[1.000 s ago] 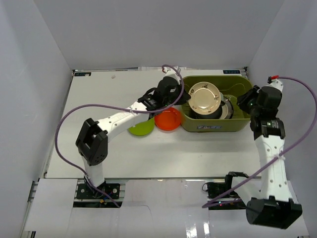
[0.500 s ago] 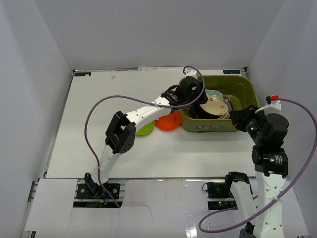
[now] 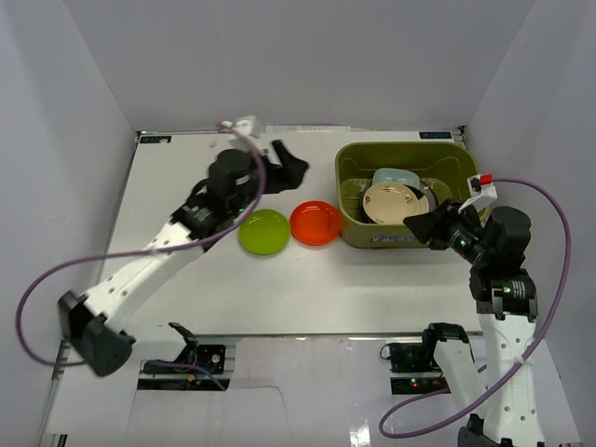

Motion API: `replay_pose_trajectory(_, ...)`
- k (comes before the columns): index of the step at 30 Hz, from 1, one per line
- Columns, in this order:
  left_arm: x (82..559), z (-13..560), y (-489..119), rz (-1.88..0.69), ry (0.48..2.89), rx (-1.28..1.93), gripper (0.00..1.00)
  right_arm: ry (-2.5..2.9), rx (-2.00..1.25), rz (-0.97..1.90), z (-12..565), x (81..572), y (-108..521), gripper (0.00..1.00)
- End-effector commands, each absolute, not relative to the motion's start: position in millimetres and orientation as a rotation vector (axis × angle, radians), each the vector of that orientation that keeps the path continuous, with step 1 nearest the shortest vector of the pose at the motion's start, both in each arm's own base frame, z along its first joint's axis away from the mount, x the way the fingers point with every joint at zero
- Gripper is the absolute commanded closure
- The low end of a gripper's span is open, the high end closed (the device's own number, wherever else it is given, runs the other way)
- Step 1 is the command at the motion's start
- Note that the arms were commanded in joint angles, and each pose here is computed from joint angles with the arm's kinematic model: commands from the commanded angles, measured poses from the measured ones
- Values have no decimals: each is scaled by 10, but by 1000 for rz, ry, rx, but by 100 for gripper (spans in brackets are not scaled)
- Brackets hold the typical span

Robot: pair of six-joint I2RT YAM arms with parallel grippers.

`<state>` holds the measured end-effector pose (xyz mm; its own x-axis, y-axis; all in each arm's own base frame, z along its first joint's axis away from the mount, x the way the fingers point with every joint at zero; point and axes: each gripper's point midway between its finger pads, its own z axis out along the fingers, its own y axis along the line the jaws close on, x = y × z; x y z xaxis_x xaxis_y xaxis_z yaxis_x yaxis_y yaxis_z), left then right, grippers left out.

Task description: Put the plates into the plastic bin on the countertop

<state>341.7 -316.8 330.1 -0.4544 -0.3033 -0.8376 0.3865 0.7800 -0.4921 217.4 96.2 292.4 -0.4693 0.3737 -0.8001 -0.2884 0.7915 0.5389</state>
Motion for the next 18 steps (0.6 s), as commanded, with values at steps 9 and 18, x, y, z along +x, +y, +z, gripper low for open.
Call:
replay_pose_trajectory(9,2856,1351,-1282,-621,2093,-619,21,1913,-223,896,3037,2146,1620,71)
replay_pose_trajectory(18,3127,822,-1240,-614,2151,-752,27,1964,106,1062,2218,1884,2128,70)
